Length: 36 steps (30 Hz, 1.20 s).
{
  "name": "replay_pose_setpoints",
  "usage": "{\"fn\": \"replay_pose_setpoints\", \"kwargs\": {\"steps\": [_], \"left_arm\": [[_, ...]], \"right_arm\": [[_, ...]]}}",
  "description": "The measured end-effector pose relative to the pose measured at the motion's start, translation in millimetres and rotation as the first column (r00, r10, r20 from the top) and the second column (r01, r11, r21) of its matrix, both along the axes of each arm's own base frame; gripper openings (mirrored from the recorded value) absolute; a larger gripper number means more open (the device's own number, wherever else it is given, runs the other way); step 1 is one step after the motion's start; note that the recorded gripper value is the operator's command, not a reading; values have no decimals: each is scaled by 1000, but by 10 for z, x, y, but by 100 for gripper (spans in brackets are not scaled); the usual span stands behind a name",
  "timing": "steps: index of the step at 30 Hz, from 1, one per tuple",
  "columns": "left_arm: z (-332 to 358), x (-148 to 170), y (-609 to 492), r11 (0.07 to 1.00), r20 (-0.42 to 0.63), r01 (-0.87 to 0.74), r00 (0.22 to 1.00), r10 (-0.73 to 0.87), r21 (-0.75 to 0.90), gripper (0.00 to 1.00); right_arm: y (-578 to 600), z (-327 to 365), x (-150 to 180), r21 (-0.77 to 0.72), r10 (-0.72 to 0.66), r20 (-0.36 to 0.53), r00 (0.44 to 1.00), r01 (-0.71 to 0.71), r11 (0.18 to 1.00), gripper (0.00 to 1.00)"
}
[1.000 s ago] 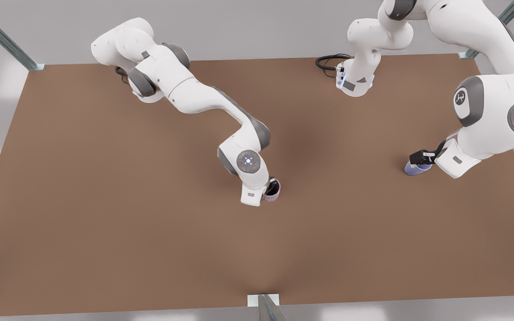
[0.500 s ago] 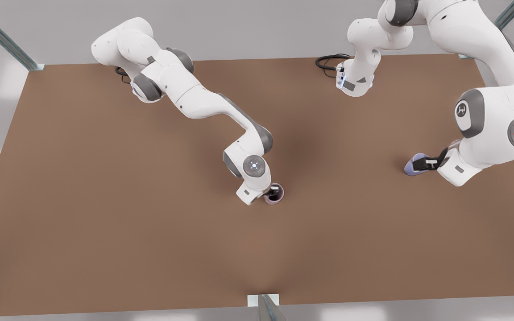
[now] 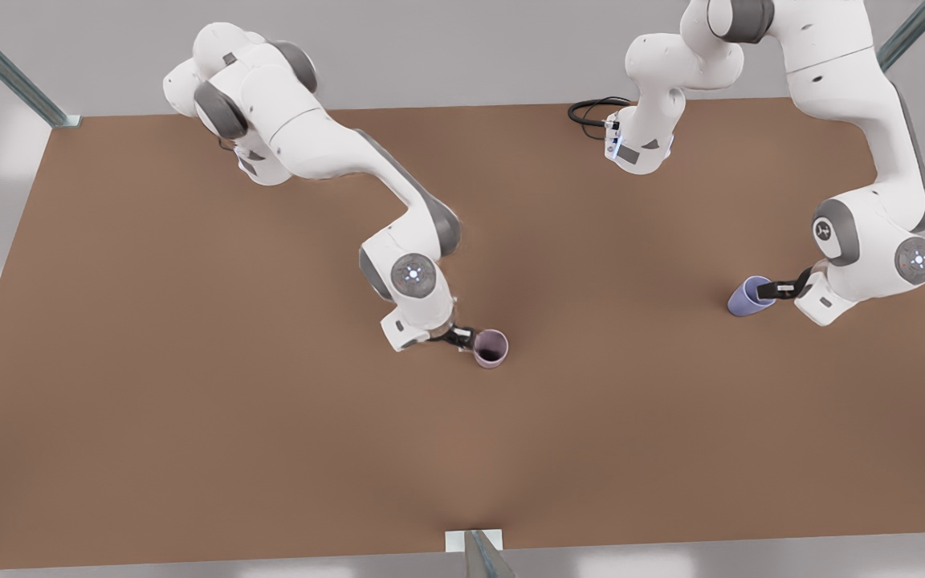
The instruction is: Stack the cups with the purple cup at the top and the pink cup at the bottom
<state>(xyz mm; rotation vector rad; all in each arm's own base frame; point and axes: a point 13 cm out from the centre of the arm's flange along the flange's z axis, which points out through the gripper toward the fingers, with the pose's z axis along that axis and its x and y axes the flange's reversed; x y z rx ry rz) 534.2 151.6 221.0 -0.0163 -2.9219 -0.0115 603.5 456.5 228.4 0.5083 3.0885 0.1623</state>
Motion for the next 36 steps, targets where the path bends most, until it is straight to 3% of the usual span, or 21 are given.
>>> {"fn": "replay_pose_setpoints", "kwargs": {"steps": [4, 7, 9, 14, 20, 24, 29, 31, 34, 36], "left_arm": [[-189, -38, 166, 999, 31, 48, 998, -49, 8, 100], [-321, -100, 335, 997, 44, 75, 996, -76, 17, 100], [-387, -125, 473, 996, 48, 88, 995, -89, 23, 100], [-753, -349, 524, 990, 31, 143, 989, -144, 18, 100], [-1005, -447, 562, 979, 13, 202, 979, -202, 18, 100], [-1113, -477, 586, 973, 0, 229, 973, -229, 17, 55], [-1246, -502, 583, 969, -12, 247, 969, -247, 8, 49], [-1294, -512, 579, 967, -16, 254, 967, -254, 4, 42], [-1315, -497, 559, 964, -15, 266, 964, -266, 2, 23], [-1282, -464, 539, 963, -8, 271, 963, -271, 2, 21]], "right_arm": [[-1802, 1241, 179, 22, -169, 51, 984, 168, 986, 100], [-3774, 1696, 412, 4, -327, 59, 943, 327, 945, 100], [-4886, 1929, 358, -18, -390, 64, 918, 392, 920, 100], [-5053, 2253, 207, -102, -191, 44, 981, 195, 976, 100], [-5251, 2394, 89, -133, -42, 3, 999, 42, 990, 100], [-5241, 2406, 49, -137, 48, -18, 999, -50, 989, 100], [-5257, 2412, 37, -135, 131, -28, 991, -134, 982, 100], [-5258, 2413, 35, -133, 158, -31, 987, -161, 978, 100], [-5304, 2384, 45, -133, 187, -37, 982, -191, 973, 100], [-5338, 2379, 43, -133, 203, -39, 978, -207, 969, 100]]}}
